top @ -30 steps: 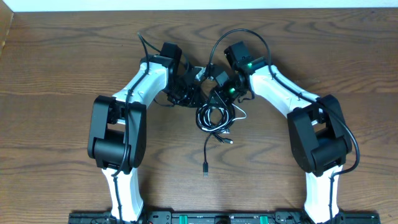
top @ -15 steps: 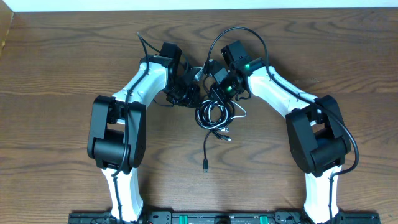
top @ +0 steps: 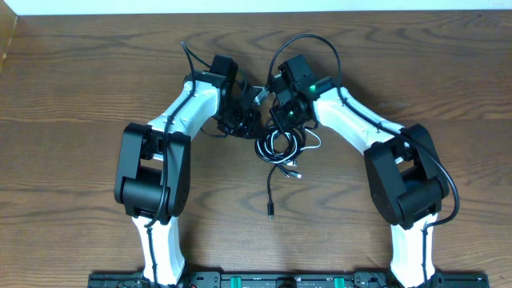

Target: Untangle cables

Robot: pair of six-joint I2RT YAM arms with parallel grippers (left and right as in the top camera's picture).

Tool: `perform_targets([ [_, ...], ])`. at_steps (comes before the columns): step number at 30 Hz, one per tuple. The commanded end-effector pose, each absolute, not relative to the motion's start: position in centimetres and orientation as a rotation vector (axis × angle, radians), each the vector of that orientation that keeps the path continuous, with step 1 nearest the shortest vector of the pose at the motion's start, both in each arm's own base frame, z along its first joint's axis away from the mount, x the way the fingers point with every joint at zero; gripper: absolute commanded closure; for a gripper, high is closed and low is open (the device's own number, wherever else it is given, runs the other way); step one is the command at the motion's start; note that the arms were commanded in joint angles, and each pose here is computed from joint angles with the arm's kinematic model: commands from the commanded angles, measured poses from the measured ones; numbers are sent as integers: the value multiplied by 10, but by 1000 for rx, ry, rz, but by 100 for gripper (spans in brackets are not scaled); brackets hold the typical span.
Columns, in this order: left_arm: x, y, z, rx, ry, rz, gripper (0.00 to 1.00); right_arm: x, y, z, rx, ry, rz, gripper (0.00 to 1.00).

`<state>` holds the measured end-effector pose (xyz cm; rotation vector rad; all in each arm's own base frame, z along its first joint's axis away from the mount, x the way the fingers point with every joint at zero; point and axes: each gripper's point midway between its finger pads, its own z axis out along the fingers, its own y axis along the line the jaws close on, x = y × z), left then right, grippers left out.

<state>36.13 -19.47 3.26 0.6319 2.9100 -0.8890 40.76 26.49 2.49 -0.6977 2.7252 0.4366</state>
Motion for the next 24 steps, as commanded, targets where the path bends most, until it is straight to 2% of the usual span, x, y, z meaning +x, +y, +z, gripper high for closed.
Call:
perform_targets([
  [1, 357, -197, 30, 646, 2914, -924, 92, 419, 238, 17, -548, 2762, 246, 99],
  [9, 357, -197, 30, 646, 2914, -924, 92, 427, 195, 5, -206, 2812, 55, 98],
  [11, 357, -197, 30, 646, 2913, -924, 92, 428, 191, 5, -191, 2816, 63, 94],
  [24, 357, -197, 30, 646, 2913, -924, 92, 427, 153, -9, -60, 2861, 23, 93],
])
